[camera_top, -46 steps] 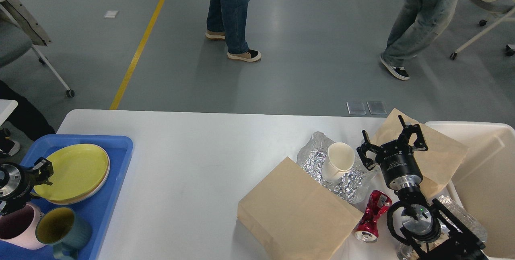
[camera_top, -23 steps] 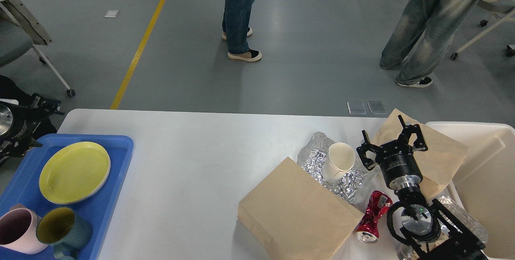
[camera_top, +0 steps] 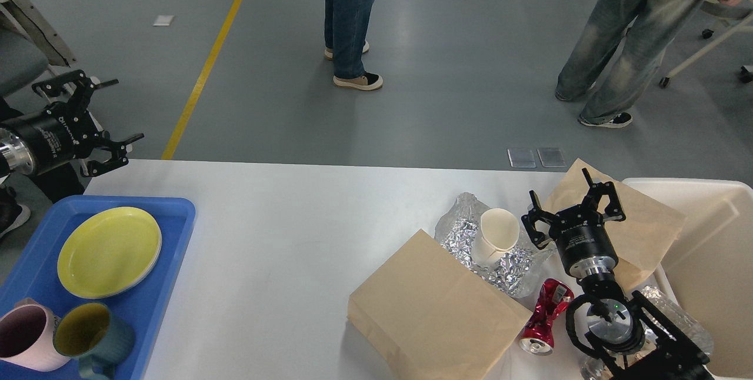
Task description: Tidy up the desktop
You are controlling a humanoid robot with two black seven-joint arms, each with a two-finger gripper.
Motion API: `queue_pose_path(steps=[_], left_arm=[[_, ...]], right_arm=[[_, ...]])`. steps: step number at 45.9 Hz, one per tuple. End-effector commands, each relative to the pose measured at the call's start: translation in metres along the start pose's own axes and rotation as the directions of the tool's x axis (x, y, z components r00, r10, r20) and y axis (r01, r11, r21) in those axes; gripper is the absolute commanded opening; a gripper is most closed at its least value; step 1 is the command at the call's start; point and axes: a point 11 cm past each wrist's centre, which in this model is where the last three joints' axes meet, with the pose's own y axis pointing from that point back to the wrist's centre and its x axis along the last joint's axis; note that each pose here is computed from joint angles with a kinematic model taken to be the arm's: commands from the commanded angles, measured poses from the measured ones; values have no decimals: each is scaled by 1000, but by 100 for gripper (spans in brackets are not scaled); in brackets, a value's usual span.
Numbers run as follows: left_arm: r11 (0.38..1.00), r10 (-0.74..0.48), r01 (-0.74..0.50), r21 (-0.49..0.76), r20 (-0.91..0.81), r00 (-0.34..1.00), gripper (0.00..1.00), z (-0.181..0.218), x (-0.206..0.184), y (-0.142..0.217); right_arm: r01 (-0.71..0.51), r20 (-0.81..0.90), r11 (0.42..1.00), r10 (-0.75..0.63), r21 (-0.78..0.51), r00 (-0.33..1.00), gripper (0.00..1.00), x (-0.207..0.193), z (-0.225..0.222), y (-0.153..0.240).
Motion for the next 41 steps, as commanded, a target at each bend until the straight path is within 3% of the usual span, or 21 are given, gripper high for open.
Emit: queue_pose_path(steps=[1,5,10,19,41], left_arm=[[993,-81,65,-102,-156,984,96,-24,-15,-19],[988,-105,80,-130,-198,975,96,-39,-17,-18],[959,-160,86,-269,-267,950,96,-54,-26,-6],[942,-71,0,-335,-200,977,96,-100,-33,16],[906,10,-106,-410,-229,973,96,-91,-4,39]], right_arm=[[0,0,1000,0,0,1000,100,0,0,0],[0,0,1000,0,2,1000,100,0,0,0],[0,0,1000,0,0,1000,100,0,0,0],[1,1,1000,-1,1,1000,100,-1,0,0],[1,1,1000,-1,1,1000,100,-1,0,0]])
